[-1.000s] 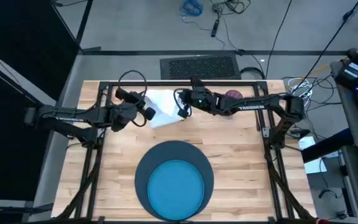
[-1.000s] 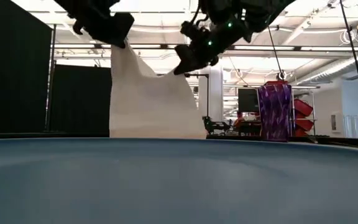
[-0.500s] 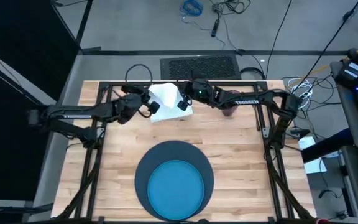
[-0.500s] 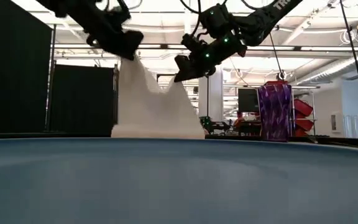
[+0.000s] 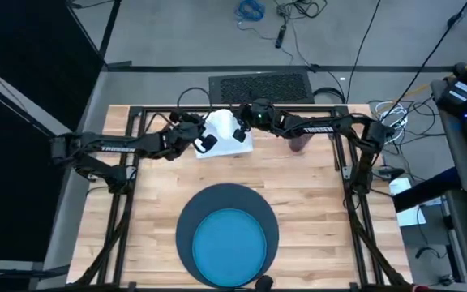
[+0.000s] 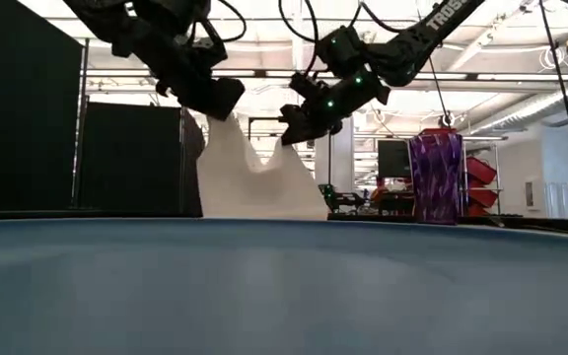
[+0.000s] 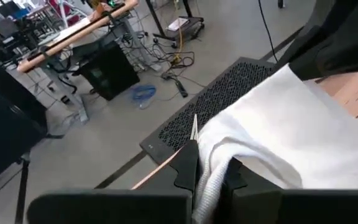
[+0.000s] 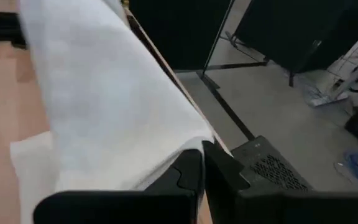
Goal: Set table place
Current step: Fold the white napkin
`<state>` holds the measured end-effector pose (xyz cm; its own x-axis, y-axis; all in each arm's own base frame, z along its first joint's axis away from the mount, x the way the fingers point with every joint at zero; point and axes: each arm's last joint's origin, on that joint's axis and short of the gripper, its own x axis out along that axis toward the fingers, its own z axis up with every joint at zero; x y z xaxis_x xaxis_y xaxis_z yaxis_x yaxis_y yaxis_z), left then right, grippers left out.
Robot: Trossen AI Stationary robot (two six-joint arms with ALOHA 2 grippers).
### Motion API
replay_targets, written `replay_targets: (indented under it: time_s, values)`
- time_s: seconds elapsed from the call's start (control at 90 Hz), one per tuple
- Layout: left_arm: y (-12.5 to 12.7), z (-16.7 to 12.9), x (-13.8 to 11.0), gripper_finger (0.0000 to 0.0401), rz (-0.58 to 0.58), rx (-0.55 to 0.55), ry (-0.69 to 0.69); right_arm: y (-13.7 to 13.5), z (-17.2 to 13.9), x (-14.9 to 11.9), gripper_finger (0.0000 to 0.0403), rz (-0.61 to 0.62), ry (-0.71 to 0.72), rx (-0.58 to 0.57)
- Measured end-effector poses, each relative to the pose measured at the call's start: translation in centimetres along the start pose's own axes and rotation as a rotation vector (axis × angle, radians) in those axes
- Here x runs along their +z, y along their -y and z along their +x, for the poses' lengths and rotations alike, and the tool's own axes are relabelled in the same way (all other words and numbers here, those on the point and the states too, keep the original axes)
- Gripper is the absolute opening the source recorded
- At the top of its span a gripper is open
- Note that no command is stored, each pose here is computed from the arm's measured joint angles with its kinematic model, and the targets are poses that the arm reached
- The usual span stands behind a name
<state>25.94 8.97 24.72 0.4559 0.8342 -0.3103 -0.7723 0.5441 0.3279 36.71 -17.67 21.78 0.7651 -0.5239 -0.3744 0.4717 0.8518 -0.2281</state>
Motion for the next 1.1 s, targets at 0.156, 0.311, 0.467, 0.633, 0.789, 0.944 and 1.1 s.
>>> replay_targets:
  time_s: [0.156,0.311,0.467,0.633,0.789,0.944,1.1]
  values:
    - [-0.9,-1.2,1.0,0.0000,-0.011,-0.001,0.047,0.3,0.0,0.2,0.0000,-0.002,0.022,0.008]
    - [-1.5,-1.8,1.1,0.0000,-0.017,0.000,0.045,0.5,0.1,0.2,0.0000,0.021,0.038,0.033]
    - [-1.0,-1.5,0.9,0.0000,-0.029,-0.027,0.033,0.4,0.1,0.1,0.0000,0.026,0.024,0.037]
    - [-0.4,-1.0,0.3,0.0000,-0.020,-0.030,-0.001,0.4,0.1,-0.1,0.0000,0.030,0.000,0.041]
    - [0.0,-0.7,-0.1,0.0000,-0.005,-0.033,-0.019,0.1,0.9,-1.2,0.0000,0.032,-0.030,0.087]
    - [0.2,-0.8,-0.3,0.0000,-0.003,-0.039,-0.030,-0.2,1.8,-2.6,0.0000,0.045,-0.082,0.102]
    - [0.5,-1.0,-0.5,0.0000,0.003,-0.052,-0.048,-0.3,1.4,-2.7,0.0000,0.067,-0.127,0.110]
